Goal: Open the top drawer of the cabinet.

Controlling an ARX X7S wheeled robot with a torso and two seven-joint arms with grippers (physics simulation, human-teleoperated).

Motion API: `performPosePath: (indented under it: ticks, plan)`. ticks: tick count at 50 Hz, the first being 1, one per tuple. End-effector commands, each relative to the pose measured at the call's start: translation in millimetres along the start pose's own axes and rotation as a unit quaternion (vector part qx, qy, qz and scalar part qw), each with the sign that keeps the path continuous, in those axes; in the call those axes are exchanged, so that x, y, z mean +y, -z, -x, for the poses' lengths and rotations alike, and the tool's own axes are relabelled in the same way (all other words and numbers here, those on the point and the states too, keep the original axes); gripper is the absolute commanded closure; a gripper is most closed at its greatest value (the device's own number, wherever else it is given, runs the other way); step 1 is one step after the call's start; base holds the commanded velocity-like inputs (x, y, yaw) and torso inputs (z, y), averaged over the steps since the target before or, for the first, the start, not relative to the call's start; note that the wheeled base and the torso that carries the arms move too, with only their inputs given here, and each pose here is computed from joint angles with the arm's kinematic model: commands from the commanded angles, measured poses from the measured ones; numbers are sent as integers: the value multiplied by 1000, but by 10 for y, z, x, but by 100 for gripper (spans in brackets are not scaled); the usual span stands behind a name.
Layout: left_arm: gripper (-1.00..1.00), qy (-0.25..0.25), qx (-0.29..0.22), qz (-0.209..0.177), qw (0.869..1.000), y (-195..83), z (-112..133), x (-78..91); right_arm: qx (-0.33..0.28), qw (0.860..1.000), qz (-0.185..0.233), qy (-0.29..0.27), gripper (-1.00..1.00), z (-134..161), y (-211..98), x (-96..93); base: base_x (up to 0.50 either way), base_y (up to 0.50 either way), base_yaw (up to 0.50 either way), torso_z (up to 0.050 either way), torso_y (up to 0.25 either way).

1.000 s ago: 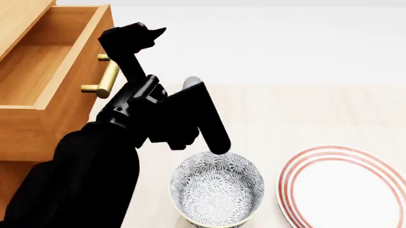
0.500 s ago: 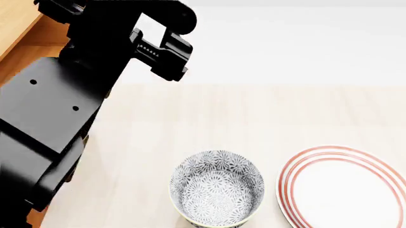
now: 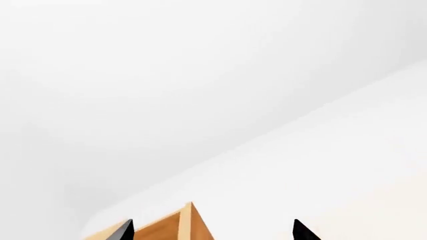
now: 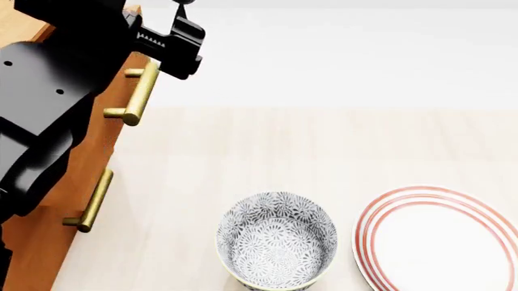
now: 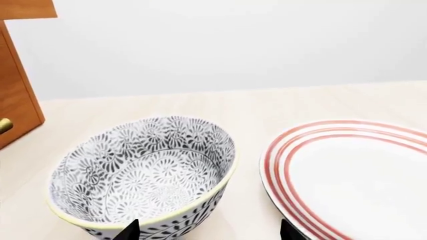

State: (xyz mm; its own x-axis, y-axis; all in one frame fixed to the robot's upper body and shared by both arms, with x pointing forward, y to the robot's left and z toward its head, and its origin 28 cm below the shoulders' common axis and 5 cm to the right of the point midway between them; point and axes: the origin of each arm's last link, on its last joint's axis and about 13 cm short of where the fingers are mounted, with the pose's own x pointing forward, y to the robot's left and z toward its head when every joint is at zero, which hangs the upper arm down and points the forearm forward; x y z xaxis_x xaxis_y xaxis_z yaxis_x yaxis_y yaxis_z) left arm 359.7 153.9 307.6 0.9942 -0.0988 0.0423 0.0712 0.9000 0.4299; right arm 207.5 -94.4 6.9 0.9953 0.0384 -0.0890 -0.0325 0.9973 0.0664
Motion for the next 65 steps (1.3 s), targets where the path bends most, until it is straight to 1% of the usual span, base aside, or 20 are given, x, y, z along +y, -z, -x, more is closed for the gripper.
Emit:
performPosePath:
  ticks: [1, 7, 14, 18, 22, 24, 27, 28, 29, 31, 33, 36, 38, 39, 46, 52, 58, 60, 63, 65]
  plan:
    - [-100, -26, 7, 14, 1000, 69, -94, 119, -7, 1000, 0, -4, -100, -6, -9, 13, 0, 0, 0, 0, 0]
    - [-100, -31, 13, 25, 999, 78, -130, 145, -8, 1000, 0, -4, -100, -4, -11, 11, 0, 0, 0, 0, 0]
    - [-100, -36, 31, 76, 996, 58, -166, 200, -8, 1000, 0, -1, -100, -12, -17, 7, 0, 0, 0, 0, 0]
    - [-100, -41, 35, 81, 995, 25, -169, 208, -9, 1000, -1, 1, -100, -15, -22, 3, 0, 0, 0, 0, 0]
    - [-100, -36, 53, 104, 992, 5, -181, 217, -10, 1000, -1, 3, -100, -22, -19, -2, 0, 0, 0, 0, 0]
    - [-100, -42, 49, 98, 993, 0, -190, 226, -11, 1000, -1, 3, -100, -28, -18, -3, 0, 0, 0, 0, 0]
    - [-100, -41, 64, 118, 990, -17, -212, 247, -12, 1000, -1, 4, -100, -20, -33, -1, 0, 0, 0, 0, 0]
    - [-100, -33, 70, 137, 988, -34, -209, 251, -12, 1000, 0, 3, -100, -21, -31, -1, 0, 0, 0, 0, 0]
    - [-100, -2, 85, 158, 984, -63, -186, 248, -12, 1000, 0, 3, -100, -19, -33, 2, 0, 0, 0, 0, 0]
    - [-100, -14, 80, 145, 986, -86, -186, 262, -13, 1000, 1, 3, -100, -13, -39, 4, 0, 0, 0, 0, 0]
    - [-100, -11, 82, 151, 985, -99, -196, 272, -13, 1000, 1, 3, -100, -13, -35, 4, 0, 0, 0, 0, 0]
    - [-100, -3, 91, 186, 978, -120, -211, 291, -13, 1000, 1, 2, -100, -9, -32, 3, 0, 0, 0, 0, 0]
    - [-100, -1, 90, 193, 977, -129, -215, 292, -13, 1000, 1, 2, -100, -7, -30, 3, 0, 0, 0, 0, 0]
    - [-100, 0, 91, 207, 974, -144, -217, 295, -13, 1000, 1, 1, -100, -6, -27, 4, 0, 0, 0, 0, 0]
    - [-100, -9, 90, 206, 974, -184, -236, 331, -13, 1000, 2, 0, -100, -5, -23, 5, 0, 0, 0, 0, 0]
    - [-100, -24, 101, 219, 970, -199, -294, 385, -11, 1000, 1, 0, -100, -11, -23, 5, 0, 0, 0, 0, 0]
    - [-100, -22, 113, 230, 966, -226, -311, 384, -12, 1000, 2, -1, -100, -8, -30, 8, 0, 0, 0, 0, 0]
    - [-100, -18, 123, 238, 963, -230, -319, 366, -12, 1000, 3, -1, -100, -3, -31, 7, 0, 0, 0, 0, 0]
    - [-100, -20, 142, 221, 965, -243, -334, 369, -13, 1000, 4, -1, -100, -2, -35, 8, 0, 0, 0, 0, 0]
    - [-100, -18, 157, 221, 962, -259, -335, 380, -12, 1000, 4, -1, -100, -5, -27, 7, 0, 0, 0, 0, 0]
